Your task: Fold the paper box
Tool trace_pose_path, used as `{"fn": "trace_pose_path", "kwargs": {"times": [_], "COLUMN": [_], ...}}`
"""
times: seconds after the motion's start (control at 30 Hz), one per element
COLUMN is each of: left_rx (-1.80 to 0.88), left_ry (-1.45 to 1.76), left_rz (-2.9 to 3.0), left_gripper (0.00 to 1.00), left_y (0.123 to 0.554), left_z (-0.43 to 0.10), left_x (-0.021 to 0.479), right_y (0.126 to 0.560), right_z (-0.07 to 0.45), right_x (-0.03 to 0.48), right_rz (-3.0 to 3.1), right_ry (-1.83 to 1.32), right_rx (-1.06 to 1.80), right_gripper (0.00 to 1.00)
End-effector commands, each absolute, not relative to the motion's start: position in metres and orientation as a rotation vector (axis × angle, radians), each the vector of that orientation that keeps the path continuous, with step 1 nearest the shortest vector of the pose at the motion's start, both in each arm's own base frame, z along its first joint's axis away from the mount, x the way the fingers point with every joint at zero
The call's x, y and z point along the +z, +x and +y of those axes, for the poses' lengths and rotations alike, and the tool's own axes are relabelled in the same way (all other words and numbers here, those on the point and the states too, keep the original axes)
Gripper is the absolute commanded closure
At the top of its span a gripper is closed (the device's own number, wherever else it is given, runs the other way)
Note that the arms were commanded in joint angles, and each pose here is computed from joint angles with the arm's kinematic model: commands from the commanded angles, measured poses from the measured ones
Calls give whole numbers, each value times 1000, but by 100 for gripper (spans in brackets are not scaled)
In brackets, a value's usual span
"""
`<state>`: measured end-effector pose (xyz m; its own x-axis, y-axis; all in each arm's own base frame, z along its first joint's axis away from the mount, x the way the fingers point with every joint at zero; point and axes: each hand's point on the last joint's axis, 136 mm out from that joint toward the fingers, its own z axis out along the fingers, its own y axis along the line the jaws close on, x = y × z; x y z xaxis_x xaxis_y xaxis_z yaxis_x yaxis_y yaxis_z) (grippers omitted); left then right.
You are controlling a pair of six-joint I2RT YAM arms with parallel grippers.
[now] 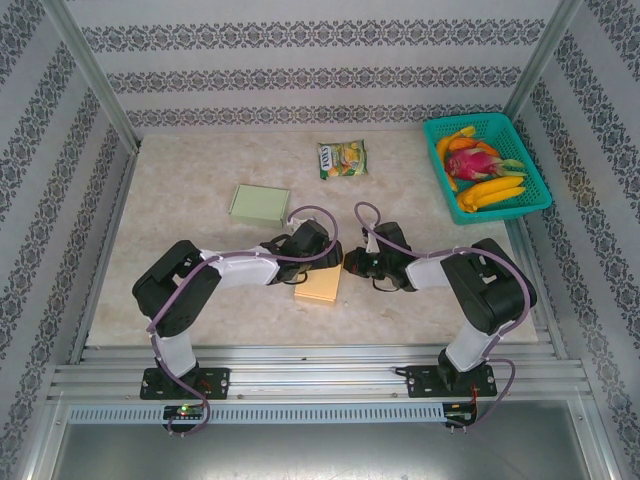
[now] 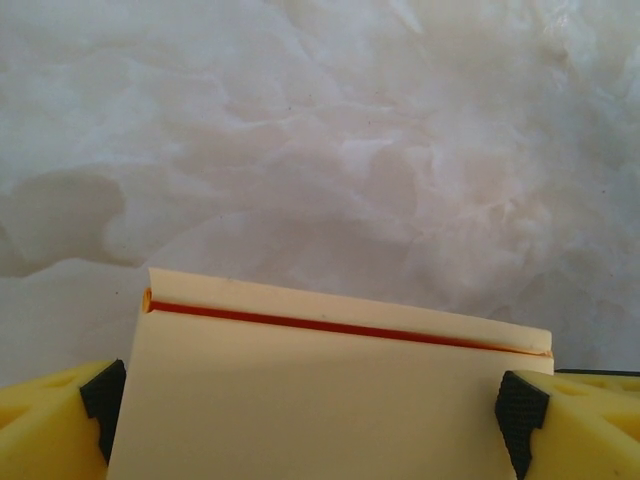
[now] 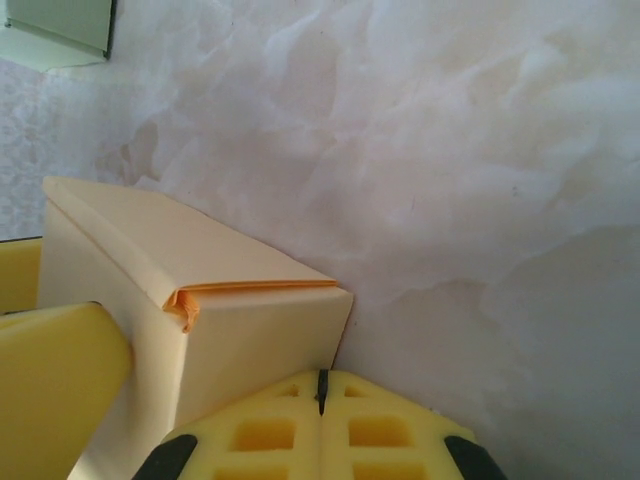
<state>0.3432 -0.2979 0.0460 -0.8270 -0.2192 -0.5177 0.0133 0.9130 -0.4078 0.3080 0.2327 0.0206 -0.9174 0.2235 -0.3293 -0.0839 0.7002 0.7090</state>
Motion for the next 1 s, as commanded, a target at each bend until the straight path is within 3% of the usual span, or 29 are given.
{"fn": "trace_pose_path", "kwargs": {"times": [0.0, 0.37, 0.67, 0.83, 0.97], "left_rx": [-987, -854, -677, -516, -392], "left_ry": [67, 72, 28, -115, -228], "left_rz": [2426, 2440, 2448, 2442, 2417], "left_gripper": [6, 6, 6, 5, 4], "left_y": [319, 337, 360, 376, 377], "left_z": [-391, -381, -350, -294, -247], "left_x": [97, 96, 100, 106, 117], "right_y": [303, 283, 271, 260, 251], "right_z": [284, 303, 261, 223, 196], "right_x": [69, 79, 70, 67, 72], "right_rz": [2319, 2279, 2254, 2287, 2289], "right_ry": [-119, -107, 50, 33, 27], "right_rx": [1311, 1169, 944, 761, 681], "right_gripper": [100, 100, 99, 90, 71]}}
